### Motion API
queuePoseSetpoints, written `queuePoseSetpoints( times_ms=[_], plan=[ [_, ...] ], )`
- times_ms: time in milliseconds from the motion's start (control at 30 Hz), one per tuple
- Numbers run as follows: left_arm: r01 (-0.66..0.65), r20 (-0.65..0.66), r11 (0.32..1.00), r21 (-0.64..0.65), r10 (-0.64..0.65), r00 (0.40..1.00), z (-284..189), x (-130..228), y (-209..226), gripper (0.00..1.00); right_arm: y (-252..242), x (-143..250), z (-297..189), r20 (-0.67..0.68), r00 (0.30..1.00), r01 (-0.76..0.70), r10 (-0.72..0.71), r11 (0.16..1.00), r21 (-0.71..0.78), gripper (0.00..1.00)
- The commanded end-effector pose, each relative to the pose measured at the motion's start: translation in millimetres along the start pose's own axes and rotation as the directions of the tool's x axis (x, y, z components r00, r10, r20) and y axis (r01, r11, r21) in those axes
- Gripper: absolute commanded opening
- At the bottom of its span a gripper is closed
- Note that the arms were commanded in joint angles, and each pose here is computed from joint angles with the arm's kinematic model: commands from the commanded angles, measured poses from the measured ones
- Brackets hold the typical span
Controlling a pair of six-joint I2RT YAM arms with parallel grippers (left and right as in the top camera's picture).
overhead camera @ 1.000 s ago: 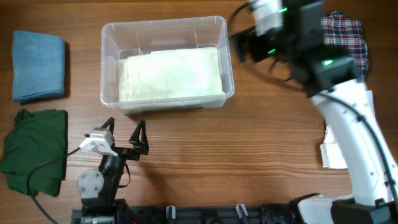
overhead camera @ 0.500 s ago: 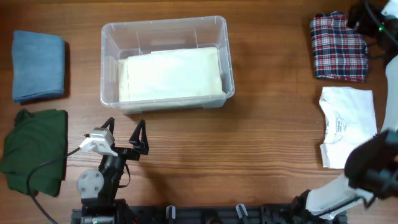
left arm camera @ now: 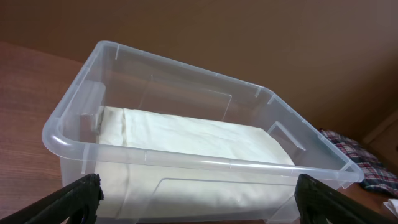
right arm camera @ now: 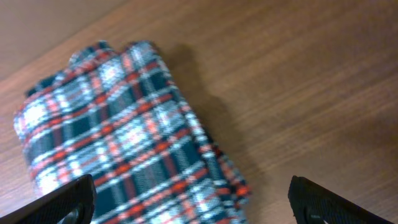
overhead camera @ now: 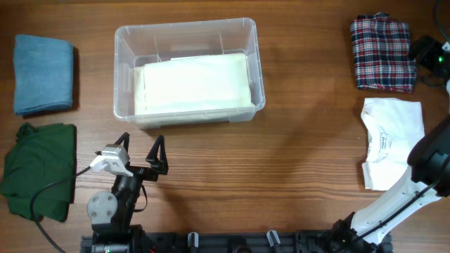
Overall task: Pack container
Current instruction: 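Move the right gripper back to the plaid shirt at the right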
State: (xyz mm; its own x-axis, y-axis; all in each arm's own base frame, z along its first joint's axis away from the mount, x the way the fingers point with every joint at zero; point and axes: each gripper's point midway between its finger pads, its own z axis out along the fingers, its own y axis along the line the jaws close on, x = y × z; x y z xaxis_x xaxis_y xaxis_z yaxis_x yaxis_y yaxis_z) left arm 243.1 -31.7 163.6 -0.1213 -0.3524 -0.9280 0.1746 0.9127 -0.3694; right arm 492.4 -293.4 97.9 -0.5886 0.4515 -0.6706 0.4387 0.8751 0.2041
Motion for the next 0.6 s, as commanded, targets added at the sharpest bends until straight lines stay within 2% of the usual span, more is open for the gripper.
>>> queuePoseSetpoints(
  times_ms=[0,200,567],
  plan=[
    [-0.001,-0.003,1.000,0.001,0.001,1.000,-0.1,1.5,-0.3,1.00,-16.9,9.4,11.3,-0.016,0.999,-0.034,0.033,0.998,-0.046,1.00],
    [-0.001,-0.003,1.000,0.001,0.001,1.000,-0.1,1.5,-0.3,1.00,-29.7,33.7,29.3,-0.071,0.994,-0.086,0.079,0.991,-0.099,1.00],
    [-0.001,-0.003,1.000,0.001,0.001,1.000,-0.1,1.5,-0.3,1.00,-13.3,63.7,56.2,-0.145,0.978,-0.185,0.153,0.952,-0.243,1.00]
  ],
)
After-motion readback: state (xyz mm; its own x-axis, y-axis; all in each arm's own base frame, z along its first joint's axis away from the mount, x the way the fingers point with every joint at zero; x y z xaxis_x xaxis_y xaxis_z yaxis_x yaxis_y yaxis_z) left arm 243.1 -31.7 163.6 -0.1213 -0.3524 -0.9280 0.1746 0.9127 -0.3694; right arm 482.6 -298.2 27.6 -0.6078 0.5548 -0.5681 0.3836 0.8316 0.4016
